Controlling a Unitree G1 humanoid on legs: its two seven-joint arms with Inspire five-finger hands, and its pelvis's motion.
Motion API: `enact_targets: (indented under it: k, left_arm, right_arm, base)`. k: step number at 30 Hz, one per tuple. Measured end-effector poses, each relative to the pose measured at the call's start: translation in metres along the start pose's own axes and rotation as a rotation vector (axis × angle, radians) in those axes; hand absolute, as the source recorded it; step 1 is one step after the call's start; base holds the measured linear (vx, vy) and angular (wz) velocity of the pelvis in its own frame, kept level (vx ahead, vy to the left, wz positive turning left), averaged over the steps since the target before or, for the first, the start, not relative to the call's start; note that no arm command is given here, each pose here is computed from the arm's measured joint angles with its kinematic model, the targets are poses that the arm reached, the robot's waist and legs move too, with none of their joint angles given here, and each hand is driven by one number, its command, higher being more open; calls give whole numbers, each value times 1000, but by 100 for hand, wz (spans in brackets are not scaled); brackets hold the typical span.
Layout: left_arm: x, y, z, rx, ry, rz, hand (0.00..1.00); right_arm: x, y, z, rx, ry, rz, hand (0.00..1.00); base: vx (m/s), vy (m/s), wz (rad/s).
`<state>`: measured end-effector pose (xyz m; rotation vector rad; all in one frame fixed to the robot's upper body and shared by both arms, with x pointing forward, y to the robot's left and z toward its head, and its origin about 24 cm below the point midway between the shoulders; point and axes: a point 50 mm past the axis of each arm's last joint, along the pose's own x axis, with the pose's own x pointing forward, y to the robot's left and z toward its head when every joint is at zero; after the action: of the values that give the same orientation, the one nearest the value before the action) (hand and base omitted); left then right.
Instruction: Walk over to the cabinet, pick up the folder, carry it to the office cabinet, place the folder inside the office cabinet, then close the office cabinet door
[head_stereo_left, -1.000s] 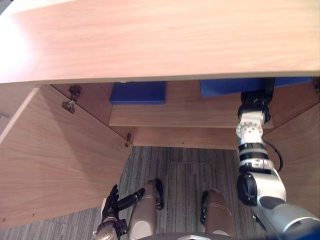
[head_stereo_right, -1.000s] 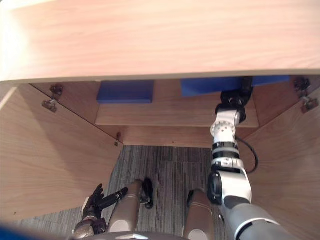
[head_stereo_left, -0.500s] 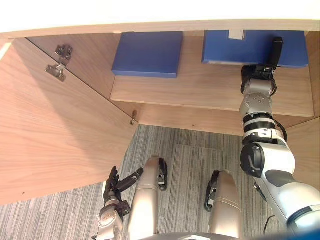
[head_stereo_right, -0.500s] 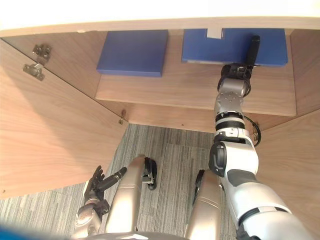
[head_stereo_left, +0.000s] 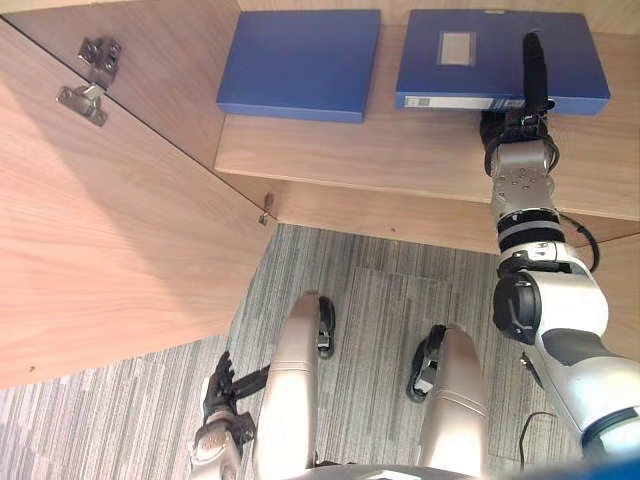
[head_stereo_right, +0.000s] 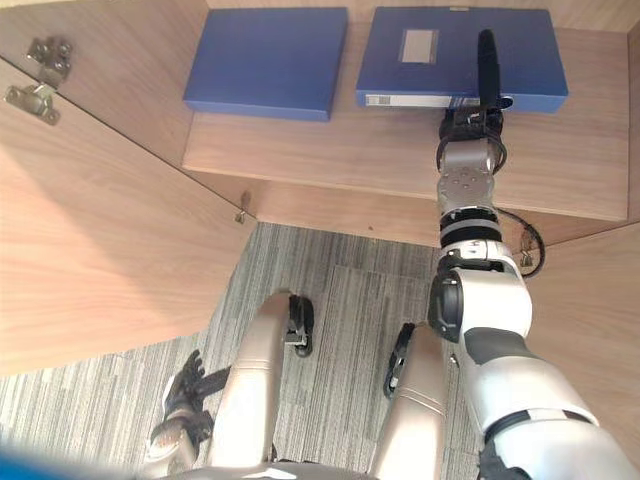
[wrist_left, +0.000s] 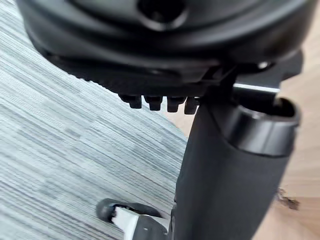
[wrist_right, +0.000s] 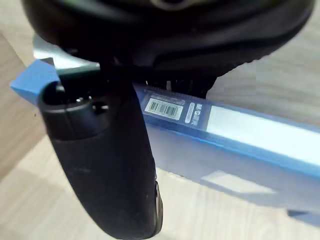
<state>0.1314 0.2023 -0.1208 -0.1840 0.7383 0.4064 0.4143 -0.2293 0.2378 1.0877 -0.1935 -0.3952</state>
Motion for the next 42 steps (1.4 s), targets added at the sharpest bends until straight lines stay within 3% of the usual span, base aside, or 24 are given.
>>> enact_targets:
  k: [2, 6, 11, 17, 31, 38, 42]
  left_arm:
    - [-3, 2, -5, 16, 19, -5, 100]
    - [-7, 3, -4, 71, 7, -69, 100]
    - [-12, 5, -6, 121, 22, -147, 100]
    - [-16, 6, -10, 169, 50, -179, 100]
    - [-17, 6, -11, 184, 54, -185, 100]
    - [-25, 15, -15, 192, 52, -168, 100]
    - [-26, 14, -13, 191, 42, -170, 100]
  right_arm:
    - [1, -2, -2, -117, 1, 1, 100]
    - [3, -21, -6, -631, 4, 132, 100]
    - [5, -47, 6, -1095, 34, 262, 100]
    - [2, -68, 9, -1444, 70, 336, 100]
    - [-12, -82, -8, -1976, -4, 449, 100]
    - [-46, -114, -49, -2106, 89, 714, 100]
    - [-51, -117, -53, -2103, 85, 740, 100]
  base:
    - [0, 0, 0]
    - [0, 0, 0]
    - [20, -18, 4]
    - [70, -13, 4]
    - [35, 12, -3]
    - [29, 0, -11]
    - [-4, 2, -3]
